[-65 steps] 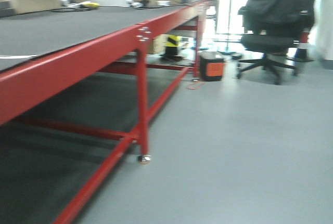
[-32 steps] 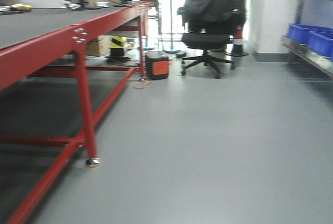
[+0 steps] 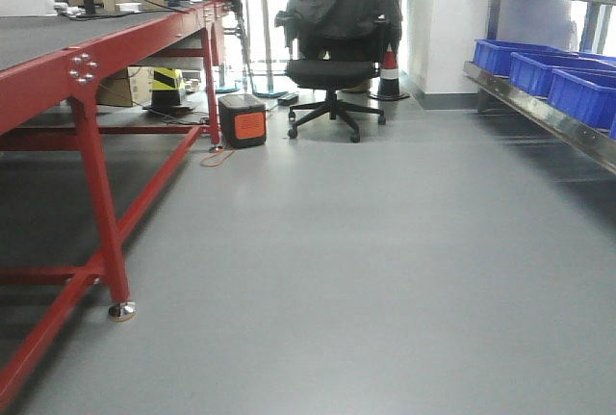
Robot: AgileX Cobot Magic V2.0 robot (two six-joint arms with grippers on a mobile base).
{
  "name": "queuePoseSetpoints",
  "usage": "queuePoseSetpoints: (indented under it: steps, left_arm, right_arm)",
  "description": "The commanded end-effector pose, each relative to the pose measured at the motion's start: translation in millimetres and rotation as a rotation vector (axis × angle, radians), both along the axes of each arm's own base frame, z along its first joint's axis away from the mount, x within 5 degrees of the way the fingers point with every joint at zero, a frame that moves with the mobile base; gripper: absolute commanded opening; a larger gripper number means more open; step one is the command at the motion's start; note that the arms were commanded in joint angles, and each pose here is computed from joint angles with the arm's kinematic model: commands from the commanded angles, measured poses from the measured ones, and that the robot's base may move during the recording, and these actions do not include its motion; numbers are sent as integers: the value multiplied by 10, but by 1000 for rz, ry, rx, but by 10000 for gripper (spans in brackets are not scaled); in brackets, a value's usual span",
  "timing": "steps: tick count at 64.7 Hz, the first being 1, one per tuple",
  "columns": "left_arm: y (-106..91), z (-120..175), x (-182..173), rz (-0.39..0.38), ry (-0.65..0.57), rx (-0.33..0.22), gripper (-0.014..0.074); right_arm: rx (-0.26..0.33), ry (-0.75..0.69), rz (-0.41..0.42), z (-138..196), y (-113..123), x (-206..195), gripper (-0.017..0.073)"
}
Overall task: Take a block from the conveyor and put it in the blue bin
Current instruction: 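Drive the base away from the conveyor holding both blocks, then drive the base to the steel shelf of blue bins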
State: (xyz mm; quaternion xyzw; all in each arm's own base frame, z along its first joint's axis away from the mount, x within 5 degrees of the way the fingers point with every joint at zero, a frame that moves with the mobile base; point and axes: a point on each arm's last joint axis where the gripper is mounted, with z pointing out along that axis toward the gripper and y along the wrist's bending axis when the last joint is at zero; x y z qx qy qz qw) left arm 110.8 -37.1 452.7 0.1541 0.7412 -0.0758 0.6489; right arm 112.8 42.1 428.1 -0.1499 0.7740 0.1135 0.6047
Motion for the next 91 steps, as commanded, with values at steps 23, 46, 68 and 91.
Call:
queuePoseSetpoints:
  steps: [23,46,68,91]
  left_arm:
    - [-1,24,-19,-6,-18,-16,-111]
    - [-1,24,-19,-6,-18,-16,-111]
    - [-1,24,-19,-6,-18,-16,-111]
    - [-1,24,-19,-6,-18,-16,-111]
  right_arm:
    - [-1,-21,-4,10,-3,6,-150]
    - [-1,-21,-4,10,-3,6,-150]
    - [-1,-21,-4,10,-3,6,-150]
    - [-1,-21,-4,10,-3,6,-150]
